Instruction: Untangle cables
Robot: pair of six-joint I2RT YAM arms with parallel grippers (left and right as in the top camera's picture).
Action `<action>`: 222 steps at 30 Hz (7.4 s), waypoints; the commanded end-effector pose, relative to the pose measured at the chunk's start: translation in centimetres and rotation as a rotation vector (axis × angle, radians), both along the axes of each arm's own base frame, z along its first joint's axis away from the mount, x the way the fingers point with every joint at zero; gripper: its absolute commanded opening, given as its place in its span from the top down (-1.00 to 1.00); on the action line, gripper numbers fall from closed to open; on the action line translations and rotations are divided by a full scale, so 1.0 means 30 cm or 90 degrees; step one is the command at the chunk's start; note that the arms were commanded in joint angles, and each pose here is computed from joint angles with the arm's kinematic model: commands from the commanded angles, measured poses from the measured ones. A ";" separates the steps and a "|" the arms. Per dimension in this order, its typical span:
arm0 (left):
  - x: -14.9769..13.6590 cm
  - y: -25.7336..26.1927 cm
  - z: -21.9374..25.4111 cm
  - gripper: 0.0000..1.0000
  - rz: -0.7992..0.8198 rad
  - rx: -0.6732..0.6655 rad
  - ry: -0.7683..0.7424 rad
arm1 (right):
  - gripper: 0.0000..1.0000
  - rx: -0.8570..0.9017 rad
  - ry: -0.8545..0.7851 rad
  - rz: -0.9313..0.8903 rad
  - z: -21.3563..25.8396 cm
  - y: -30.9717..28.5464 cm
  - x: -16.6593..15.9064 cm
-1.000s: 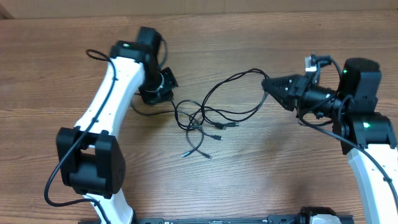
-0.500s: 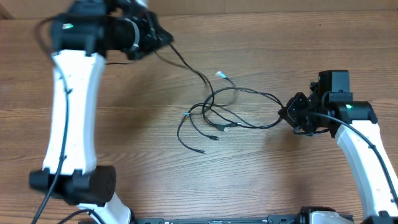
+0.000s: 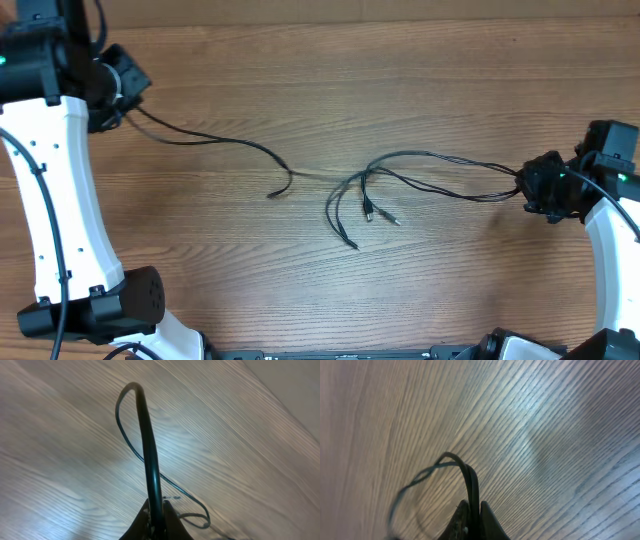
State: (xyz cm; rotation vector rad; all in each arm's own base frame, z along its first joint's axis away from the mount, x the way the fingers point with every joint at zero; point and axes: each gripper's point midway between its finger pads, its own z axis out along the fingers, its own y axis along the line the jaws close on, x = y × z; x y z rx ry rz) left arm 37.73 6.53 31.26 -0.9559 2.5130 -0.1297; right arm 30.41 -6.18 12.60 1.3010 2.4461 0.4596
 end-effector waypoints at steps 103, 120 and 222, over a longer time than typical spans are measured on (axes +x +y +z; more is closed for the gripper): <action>0.833 0.356 -0.070 0.74 0.054 0.050 -0.447 | -1.00 0.082 -0.040 0.230 0.011 0.379 0.061; 0.645 0.457 -0.434 -0.86 -0.085 0.007 -0.204 | -1.00 0.082 -0.040 0.230 0.011 0.379 0.061; -0.200 -1.704 -0.921 -0.53 -1.340 0.154 -0.007 | -1.00 -0.131 -0.088 -0.037 0.350 -0.298 -0.040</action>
